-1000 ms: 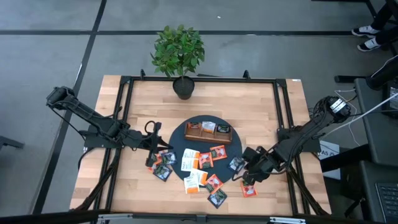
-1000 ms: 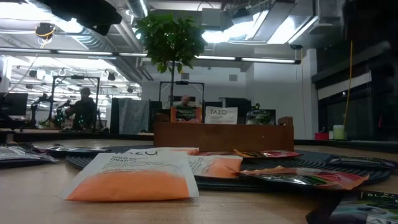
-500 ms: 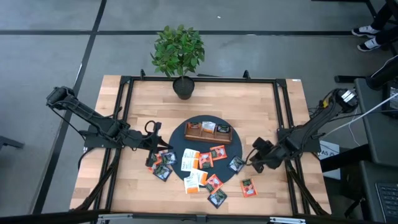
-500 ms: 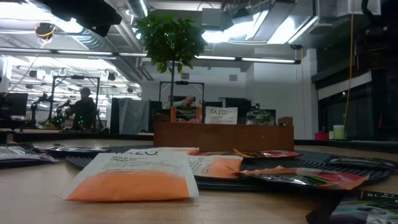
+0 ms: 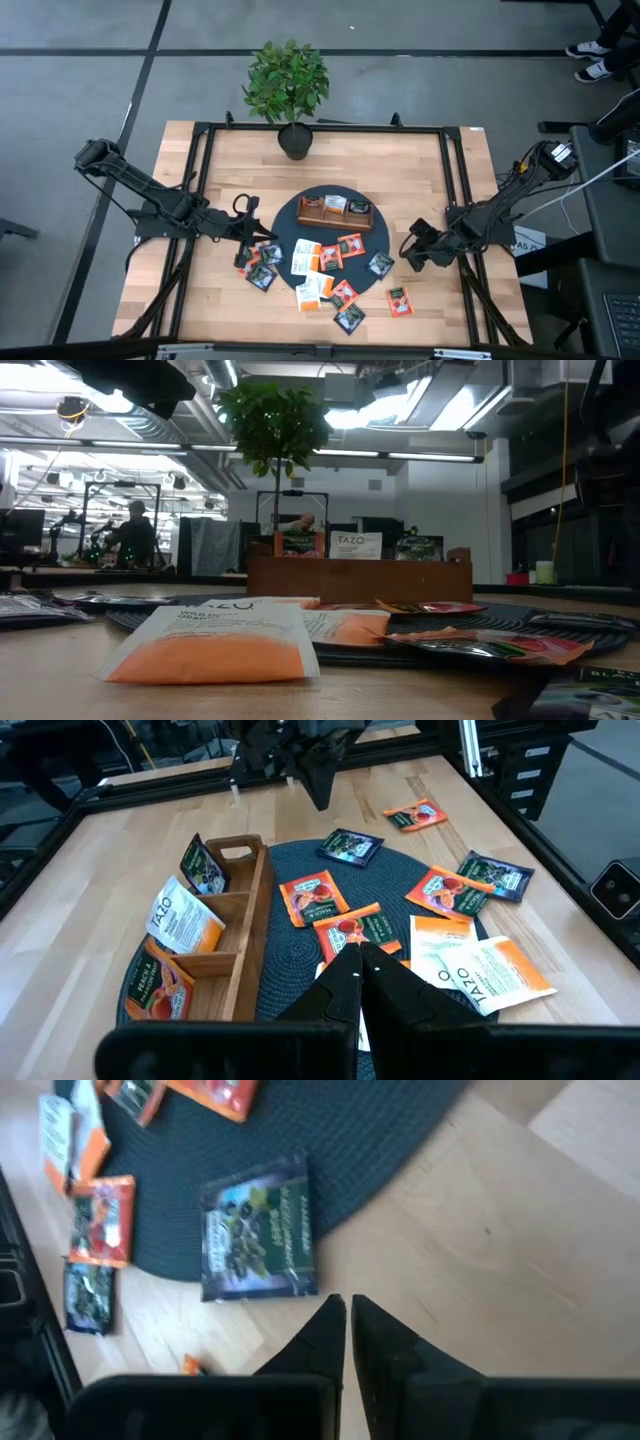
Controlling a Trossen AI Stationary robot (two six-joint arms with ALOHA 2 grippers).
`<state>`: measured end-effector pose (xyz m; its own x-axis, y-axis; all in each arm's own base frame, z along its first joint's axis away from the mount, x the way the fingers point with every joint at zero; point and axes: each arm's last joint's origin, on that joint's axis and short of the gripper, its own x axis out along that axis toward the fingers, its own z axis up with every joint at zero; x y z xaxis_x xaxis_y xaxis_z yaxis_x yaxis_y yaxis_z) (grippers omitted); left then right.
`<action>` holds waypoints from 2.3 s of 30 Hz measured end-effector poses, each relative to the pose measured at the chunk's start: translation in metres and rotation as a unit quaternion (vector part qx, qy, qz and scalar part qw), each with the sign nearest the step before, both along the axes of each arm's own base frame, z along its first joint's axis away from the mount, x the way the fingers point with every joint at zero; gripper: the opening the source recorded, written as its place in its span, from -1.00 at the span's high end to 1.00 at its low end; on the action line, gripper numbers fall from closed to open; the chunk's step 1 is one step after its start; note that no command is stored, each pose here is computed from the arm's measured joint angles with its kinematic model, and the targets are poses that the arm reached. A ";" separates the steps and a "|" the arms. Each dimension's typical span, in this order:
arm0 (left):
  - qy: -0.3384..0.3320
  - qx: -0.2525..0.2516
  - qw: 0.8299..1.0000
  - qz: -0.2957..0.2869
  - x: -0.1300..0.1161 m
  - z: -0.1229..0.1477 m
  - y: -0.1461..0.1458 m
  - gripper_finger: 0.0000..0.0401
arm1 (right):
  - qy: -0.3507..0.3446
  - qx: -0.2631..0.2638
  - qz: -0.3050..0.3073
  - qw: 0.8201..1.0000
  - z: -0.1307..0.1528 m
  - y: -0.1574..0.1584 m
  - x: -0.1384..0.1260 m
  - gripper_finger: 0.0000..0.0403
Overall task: Pick & Place Tea
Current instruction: Put the violet tea bag into the right side of the wooden organizer
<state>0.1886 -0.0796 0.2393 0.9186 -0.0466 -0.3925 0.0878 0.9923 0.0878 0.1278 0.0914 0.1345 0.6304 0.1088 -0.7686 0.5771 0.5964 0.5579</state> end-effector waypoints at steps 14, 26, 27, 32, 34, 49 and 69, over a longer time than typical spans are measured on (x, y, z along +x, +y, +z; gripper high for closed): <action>0.001 -0.012 1.000 0.005 0.000 0.000 0.000 0.98 | -0.024 -0.006 -0.014 1.000 0.002 0.000 0.002 -0.02; 0.005 -0.017 1.000 0.008 0.000 -0.001 0.000 0.98 | -0.030 0.013 -0.006 0.999 0.001 0.005 0.007 -0.17; 0.006 -0.017 1.000 0.008 0.000 -0.001 0.000 0.98 | -0.031 0.009 -0.009 0.999 0.000 0.005 0.008 -0.17; 0.012 -0.014 1.000 0.009 -0.001 -0.002 0.000 0.98 | -0.034 -0.006 -0.018 0.999 -0.008 0.009 0.014 -0.17; 0.012 -0.014 1.000 0.008 -0.001 -0.002 0.000 0.98 | -0.032 -0.008 -0.018 0.999 -0.011 0.010 0.016 -0.17; 0.014 -0.013 1.000 0.009 -0.001 -0.002 0.001 0.98 | -0.037 0.003 -0.014 0.999 -0.024 0.020 0.027 -0.17; 0.014 -0.013 1.000 0.008 -0.001 -0.003 0.001 0.98 | -0.024 0.041 -0.002 0.999 -0.028 0.024 0.030 -0.04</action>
